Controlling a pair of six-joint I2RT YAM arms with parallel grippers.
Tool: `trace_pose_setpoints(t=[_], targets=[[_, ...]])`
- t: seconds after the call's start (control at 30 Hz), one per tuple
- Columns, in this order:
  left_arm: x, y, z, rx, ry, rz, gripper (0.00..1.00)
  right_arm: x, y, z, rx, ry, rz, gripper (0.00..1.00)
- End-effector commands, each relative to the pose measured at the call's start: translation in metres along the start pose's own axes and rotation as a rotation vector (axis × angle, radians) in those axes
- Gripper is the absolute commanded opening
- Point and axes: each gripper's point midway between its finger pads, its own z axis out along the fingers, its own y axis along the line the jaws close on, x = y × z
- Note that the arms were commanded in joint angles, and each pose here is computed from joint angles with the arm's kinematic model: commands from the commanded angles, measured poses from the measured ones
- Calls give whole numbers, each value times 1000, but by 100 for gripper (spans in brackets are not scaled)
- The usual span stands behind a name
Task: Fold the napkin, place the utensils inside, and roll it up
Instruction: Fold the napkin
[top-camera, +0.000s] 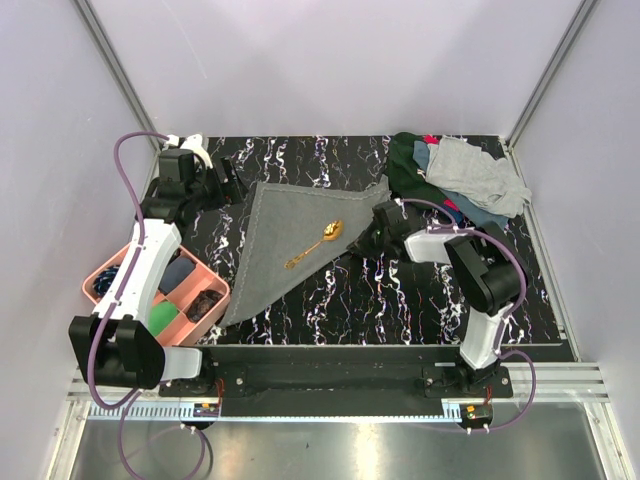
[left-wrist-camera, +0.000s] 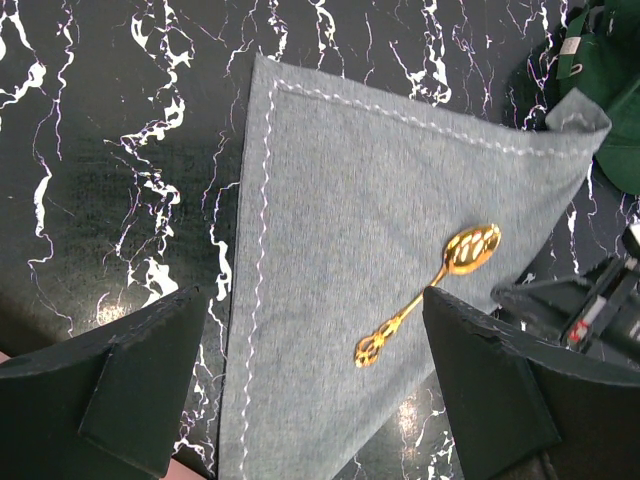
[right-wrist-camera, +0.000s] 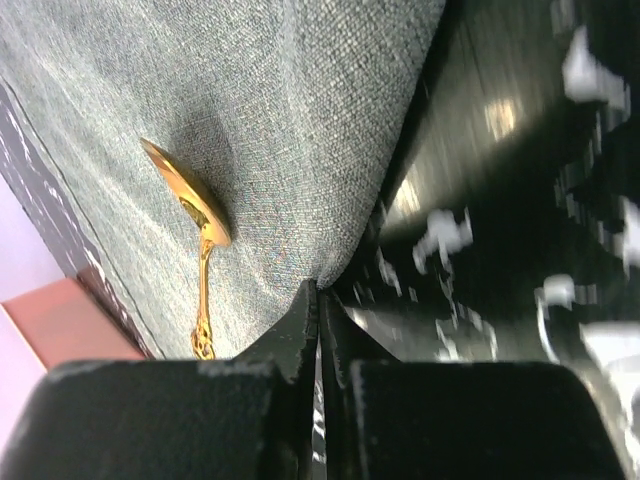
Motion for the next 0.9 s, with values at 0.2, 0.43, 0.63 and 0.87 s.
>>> trace_pose_setpoints(t=[0.2,0.43,0.63,0.87], targets=[[-35,-20,-27,60,-124,22,92,47,-76,-36,203,-13,71,0],[-37,-22,-30,67,-135,23,92,52,-93,-70,224,-53,107,0],[-37,-22,-30,68,-134,24,92,47,-90,-85,202,-86,87,24],[-36,-22,-28,70,-129,21,92,-5,-70,-124,217,-201,-5,63]])
